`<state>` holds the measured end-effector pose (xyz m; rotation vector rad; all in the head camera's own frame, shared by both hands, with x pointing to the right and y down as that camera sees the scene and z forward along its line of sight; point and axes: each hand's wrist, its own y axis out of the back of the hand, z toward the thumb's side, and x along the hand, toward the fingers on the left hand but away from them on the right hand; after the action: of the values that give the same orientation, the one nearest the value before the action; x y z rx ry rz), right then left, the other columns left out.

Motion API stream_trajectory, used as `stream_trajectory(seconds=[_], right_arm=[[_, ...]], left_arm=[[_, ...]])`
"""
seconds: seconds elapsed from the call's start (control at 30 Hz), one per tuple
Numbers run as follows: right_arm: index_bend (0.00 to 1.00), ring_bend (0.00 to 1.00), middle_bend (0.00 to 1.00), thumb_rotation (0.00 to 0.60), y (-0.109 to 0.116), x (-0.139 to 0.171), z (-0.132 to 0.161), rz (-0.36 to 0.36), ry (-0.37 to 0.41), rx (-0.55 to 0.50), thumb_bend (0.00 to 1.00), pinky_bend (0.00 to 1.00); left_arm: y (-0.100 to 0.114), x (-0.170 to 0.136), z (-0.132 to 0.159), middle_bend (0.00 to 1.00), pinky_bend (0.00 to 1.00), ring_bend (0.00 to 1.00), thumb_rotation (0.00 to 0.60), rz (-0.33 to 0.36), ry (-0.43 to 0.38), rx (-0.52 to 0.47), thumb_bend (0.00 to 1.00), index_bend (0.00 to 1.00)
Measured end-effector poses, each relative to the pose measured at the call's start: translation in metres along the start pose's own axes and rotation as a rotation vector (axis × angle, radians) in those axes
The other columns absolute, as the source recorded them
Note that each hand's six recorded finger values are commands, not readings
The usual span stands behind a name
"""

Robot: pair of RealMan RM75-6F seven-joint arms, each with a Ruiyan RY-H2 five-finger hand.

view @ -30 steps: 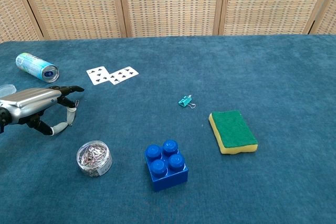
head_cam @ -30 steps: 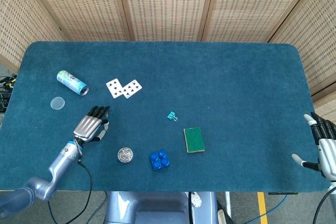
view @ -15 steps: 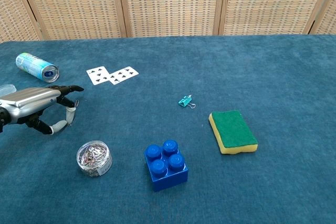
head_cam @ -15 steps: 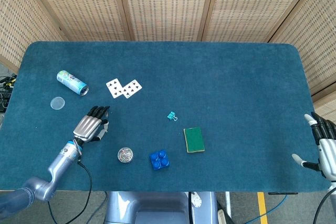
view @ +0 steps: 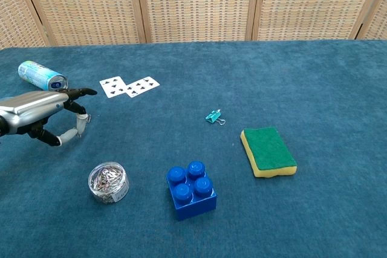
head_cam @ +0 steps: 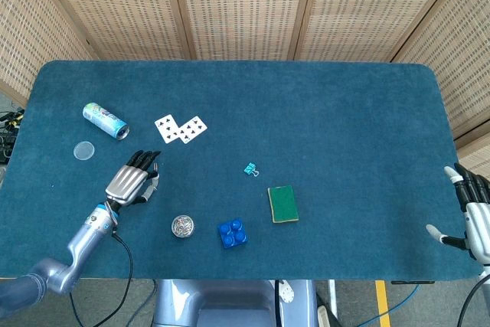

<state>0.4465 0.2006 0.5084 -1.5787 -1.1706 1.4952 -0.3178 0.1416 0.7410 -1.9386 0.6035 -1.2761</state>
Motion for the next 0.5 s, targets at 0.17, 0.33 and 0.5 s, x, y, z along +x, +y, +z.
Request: stream_trajectory(seconds=[0.17, 0.33, 0.5], right_arm=[[0.00, 0.00, 0.00, 0.600, 0.001, 0.000, 0.000, -0.001, 0.000, -0.003, 0.00, 0.00], [0.00, 0.00, 0.00, 0.600, 0.002, 0.001, 0.000, -0.003, 0.000, -0.006, 0.00, 0.00], [0.00, 0.00, 0.00, 0.600, 0.003, 0.001, 0.000, -0.007, 0.000, -0.010, 0.00, 0.00]], left_arm=[[0.014, -0.008, 0.013, 0.00, 0.00, 0.00, 0.600, 0.029, -0.053, -0.013, 0.53, 0.78], [0.024, -0.021, 0.033, 0.00, 0.00, 0.00, 0.600, 0.037, -0.128, -0.026, 0.53, 0.79], [0.028, -0.045, 0.059, 0.00, 0.00, 0.00, 0.600, 0.029, -0.221, -0.043, 0.53, 0.79]])
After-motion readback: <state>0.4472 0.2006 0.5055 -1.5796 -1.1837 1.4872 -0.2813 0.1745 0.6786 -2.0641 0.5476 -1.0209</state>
